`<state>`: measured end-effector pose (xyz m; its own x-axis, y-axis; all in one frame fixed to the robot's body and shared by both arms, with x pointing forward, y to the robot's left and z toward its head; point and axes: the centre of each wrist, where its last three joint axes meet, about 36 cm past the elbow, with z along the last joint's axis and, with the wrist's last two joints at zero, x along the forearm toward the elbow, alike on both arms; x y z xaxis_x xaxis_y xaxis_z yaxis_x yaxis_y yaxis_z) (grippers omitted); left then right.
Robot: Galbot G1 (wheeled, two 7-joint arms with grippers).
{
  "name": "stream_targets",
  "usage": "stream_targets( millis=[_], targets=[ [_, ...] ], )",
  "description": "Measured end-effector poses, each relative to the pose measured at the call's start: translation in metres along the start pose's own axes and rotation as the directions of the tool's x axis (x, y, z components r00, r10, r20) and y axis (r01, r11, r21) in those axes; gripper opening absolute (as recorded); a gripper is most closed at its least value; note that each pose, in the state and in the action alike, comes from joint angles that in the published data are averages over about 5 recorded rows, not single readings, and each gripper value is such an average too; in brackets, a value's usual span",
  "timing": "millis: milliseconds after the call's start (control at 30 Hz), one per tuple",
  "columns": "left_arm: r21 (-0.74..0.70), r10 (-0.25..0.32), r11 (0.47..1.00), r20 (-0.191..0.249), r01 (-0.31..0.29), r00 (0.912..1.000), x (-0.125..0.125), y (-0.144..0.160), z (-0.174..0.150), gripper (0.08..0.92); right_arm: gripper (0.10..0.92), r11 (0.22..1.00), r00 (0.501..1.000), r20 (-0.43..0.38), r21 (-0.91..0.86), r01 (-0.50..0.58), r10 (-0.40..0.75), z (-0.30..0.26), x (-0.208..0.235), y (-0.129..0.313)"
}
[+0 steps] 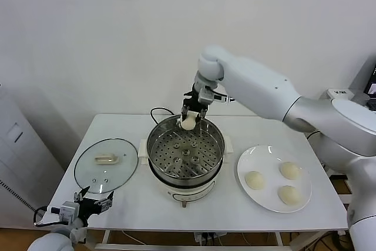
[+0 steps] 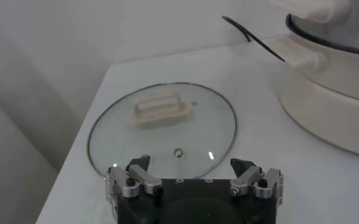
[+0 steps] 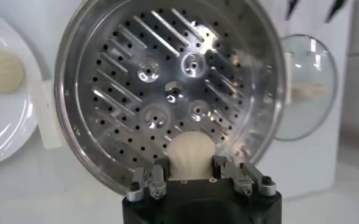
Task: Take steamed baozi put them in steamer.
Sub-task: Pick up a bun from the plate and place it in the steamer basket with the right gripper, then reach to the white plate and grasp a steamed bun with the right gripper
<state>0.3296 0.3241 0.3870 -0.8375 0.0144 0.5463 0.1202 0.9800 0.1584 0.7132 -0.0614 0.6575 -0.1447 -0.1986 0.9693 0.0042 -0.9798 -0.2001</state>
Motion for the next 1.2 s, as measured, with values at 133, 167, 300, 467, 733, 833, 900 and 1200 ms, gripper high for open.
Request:
stream_targets(
  millis=[133, 167, 300, 467, 733, 833, 900, 1200],
  targets=[
    [0.001, 0.002, 1.0, 0.001, -0.002, 1.0, -0.001, -0.002, 0.0, 0.823, 0.441, 1.0, 1.0, -0.005, 0.013, 0.02, -0.02, -0.006, -0.018, -0.004],
    [0.002, 0.002, 1.0, 0.001, -0.002, 1.0, -0.001, -0.002, 0.0, 0.823, 0.441, 1.0, 1.0, -0.006, 0.015, 0.024, -0.024, -0.007, -0.023, -0.005],
    [0.002, 0.001, 1.0, 0.0, -0.001, 1.0, -0.002, -0.002, 0.0, 0.823, 0.441, 0.999, 0.999, -0.01, 0.02, 0.039, -0.038, -0.012, -0.037, -0.006],
    [0.002, 0.001, 1.0, 0.0, -0.001, 1.0, -0.004, -0.002, 0.0, 0.823, 0.459, 0.999, 0.999, -0.016, 0.022, 0.048, -0.048, -0.016, -0.051, -0.007],
    [0.001, 0.004, 1.0, 0.0, -0.004, 1.0, -0.005, -0.003, 0.0, 0.823, 0.664, 0.999, 0.999, -0.03, 0.024, 0.039, -0.038, -0.018, -0.059, -0.006],
    [-0.001, 0.004, 1.0, -0.001, -0.004, 1.0, -0.005, -0.002, 0.0, 0.823, 0.738, 0.999, 0.999, -0.032, 0.024, 0.032, -0.031, -0.018, -0.056, -0.006],
    [-0.003, 0.004, 1.0, -0.002, -0.004, 1.0, -0.004, -0.002, 0.001, 0.823, 0.784, 0.999, 0.999, -0.032, 0.02, 0.025, -0.025, -0.016, -0.05, -0.004],
    [-0.006, 0.003, 1.0, 0.005, -0.003, 1.0, 0.0, -0.001, -0.002, 0.823, 0.823, 0.999, 1.0, -0.007, -0.037, -0.017, 0.016, 0.006, 0.006, 0.023]
  ],
)
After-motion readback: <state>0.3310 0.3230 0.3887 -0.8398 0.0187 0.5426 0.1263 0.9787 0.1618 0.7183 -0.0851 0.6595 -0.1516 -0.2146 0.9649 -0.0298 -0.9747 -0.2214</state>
